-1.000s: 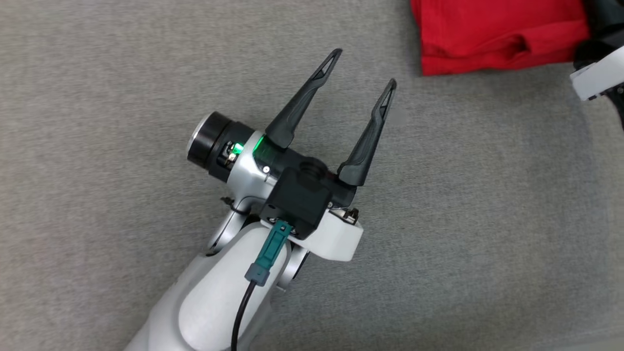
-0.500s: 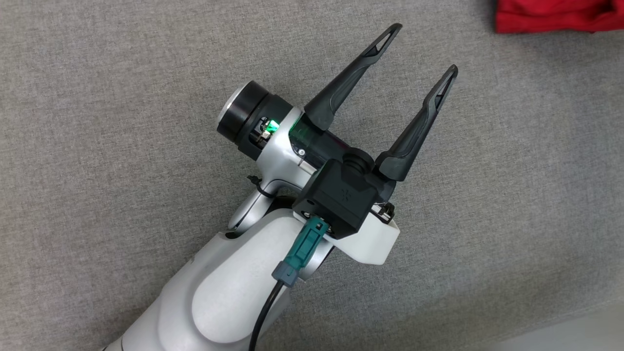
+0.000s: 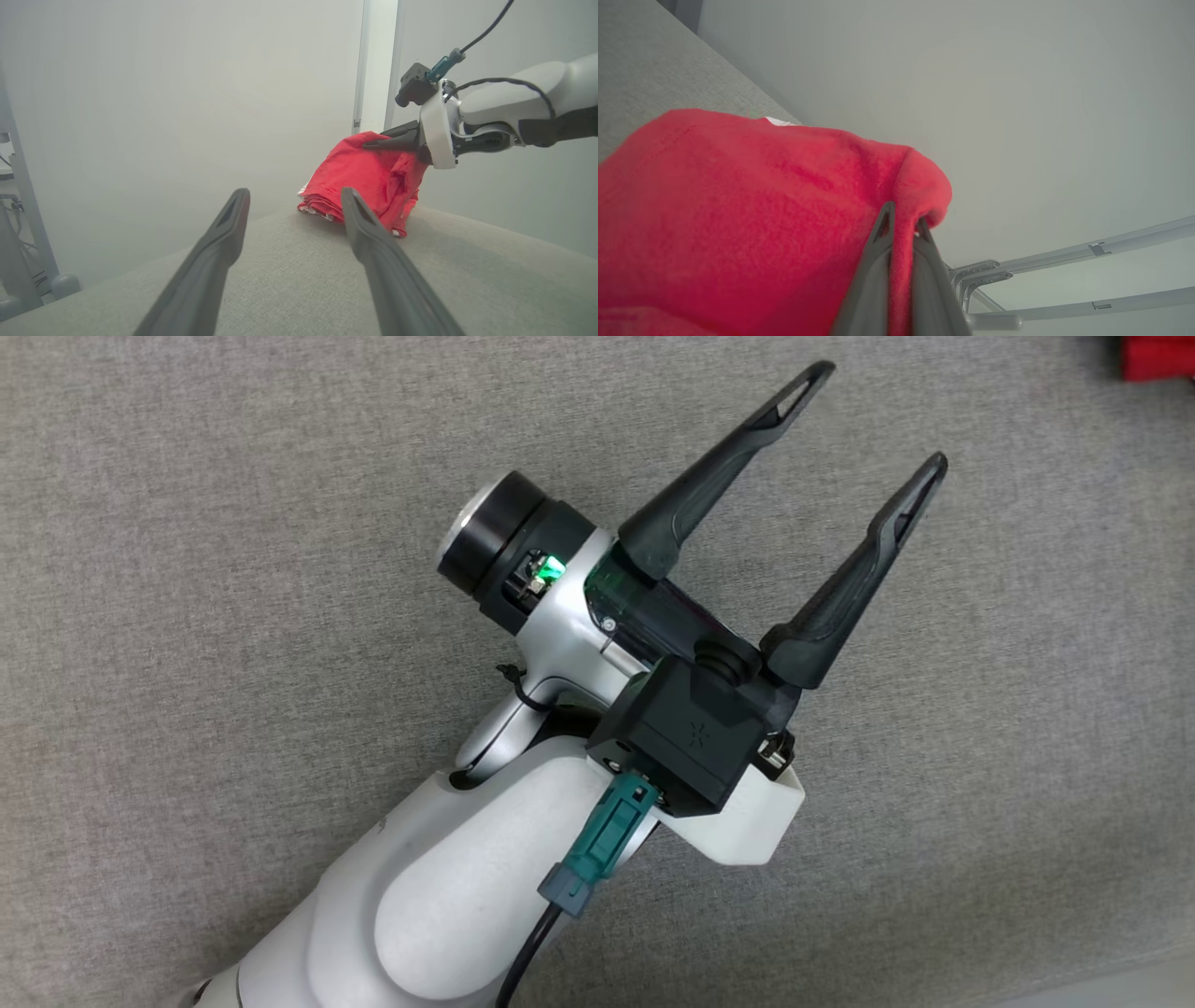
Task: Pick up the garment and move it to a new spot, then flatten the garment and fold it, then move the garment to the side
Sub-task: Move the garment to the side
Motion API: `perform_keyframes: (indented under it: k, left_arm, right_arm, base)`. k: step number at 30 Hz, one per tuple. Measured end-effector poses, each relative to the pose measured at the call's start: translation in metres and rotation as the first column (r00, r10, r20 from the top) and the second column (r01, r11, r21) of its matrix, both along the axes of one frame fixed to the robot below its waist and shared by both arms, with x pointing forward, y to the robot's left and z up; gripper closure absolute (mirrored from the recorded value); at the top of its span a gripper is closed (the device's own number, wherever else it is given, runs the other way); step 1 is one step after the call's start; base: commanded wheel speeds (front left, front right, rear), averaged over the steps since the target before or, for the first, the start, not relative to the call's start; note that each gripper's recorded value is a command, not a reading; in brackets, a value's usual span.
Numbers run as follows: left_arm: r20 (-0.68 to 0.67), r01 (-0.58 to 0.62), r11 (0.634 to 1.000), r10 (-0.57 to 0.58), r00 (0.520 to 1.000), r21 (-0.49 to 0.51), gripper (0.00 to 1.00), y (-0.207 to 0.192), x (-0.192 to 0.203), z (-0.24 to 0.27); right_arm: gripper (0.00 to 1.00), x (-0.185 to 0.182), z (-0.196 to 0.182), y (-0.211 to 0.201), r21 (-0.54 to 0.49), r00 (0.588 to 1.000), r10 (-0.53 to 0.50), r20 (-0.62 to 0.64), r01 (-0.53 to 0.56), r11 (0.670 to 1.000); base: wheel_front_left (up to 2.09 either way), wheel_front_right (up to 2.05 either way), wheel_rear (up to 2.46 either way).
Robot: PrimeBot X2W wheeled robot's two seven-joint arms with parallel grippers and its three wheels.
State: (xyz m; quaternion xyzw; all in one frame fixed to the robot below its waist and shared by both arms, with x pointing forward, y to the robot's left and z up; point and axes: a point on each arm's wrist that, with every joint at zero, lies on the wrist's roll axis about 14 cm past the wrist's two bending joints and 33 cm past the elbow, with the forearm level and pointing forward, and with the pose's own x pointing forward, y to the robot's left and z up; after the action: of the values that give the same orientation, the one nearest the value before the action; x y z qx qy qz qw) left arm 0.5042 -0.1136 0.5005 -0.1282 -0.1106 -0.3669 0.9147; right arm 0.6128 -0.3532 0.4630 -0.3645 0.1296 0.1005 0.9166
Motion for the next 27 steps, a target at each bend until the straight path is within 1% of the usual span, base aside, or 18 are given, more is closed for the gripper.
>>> perform_keyframes:
  k: [5, 9, 12, 15, 17, 18, 20, 21, 23, 27]
  left_arm:
    - [0.003, -0.016, 1.000, 0.016, 1.000, 0.003, 0.00, 0.004, 0.003, 0.000]
    - [0.001, -0.019, 1.000, 0.019, 1.000, 0.010, 0.00, 0.006, 0.004, -0.001]
    - [-0.003, -0.017, 1.000, 0.017, 1.000, 0.013, 0.00, 0.006, 0.003, -0.002]
    - [-0.002, -0.019, 1.000, 0.019, 1.000, 0.018, 0.00, 0.007, 0.004, -0.002]
    - [-0.001, -0.019, 1.000, 0.019, 1.000, 0.019, 0.00, 0.008, 0.004, -0.002]
    - [-0.001, -0.020, 1.000, 0.020, 1.000, 0.020, 0.00, 0.008, 0.004, -0.002]
    - [-0.001, -0.022, 1.000, 0.022, 1.000, 0.020, 0.00, 0.009, 0.004, 0.000]
    - [0.001, -0.024, 1.000, 0.024, 1.000, 0.020, 0.00, 0.010, 0.004, 0.001]
    - [0.003, -0.028, 0.999, 0.028, 1.000, 0.023, 0.00, 0.012, 0.004, 0.002]
    - [0.009, -0.034, 0.999, 0.034, 0.999, 0.026, 0.00, 0.014, 0.003, 0.006]
  right_arm:
    - [1.00, 0.007, -0.001, -0.011, -0.075, 1.000, -0.016, 0.000, 0.016, 0.997]
    - [1.00, 0.004, -0.014, -0.016, -0.125, 0.999, -0.024, -0.036, 0.020, 0.992]
    - [1.00, 0.004, -0.019, -0.021, -0.178, 0.998, -0.026, -0.056, 0.016, 0.984]
    - [1.00, 0.011, -0.015, -0.026, -0.242, 0.998, -0.032, -0.047, 0.019, 0.970]
    - [0.98, 0.010, -0.016, -0.030, -0.252, 0.998, -0.043, -0.052, 0.028, 0.967]
    - [0.89, 0.010, -0.018, -0.031, -0.259, 0.997, -0.050, -0.054, 0.034, 0.965]
    - [0.63, 0.011, -0.018, -0.032, -0.266, 0.997, -0.057, -0.050, 0.042, 0.963]
    - [0.00, 0.012, -0.017, -0.032, -0.271, 0.997, -0.060, -0.047, 0.045, 0.961]
    - [0.00, 0.015, -0.013, -0.031, -0.278, 0.998, -0.059, -0.032, 0.048, 0.959]
    - [0.00, 0.022, 0.009, -0.029, -0.293, 0.998, -0.049, 0.038, 0.058, 0.954]
  base:
    - [0.00, 0.00, 0.00]
    - [0.00, 0.00, 0.00]
    - [0.00, 0.00, 0.00]
    - [0.00, 0.00, 0.00]
    - [0.00, 0.00, 0.00]
    - [0.00, 0.00, 0.00]
    - [0.00, 0.00, 0.00]
    - [0.00, 0.00, 0.00]
    - [0.00, 0.00, 0.00]
    - [0.00, 0.00, 0.00]
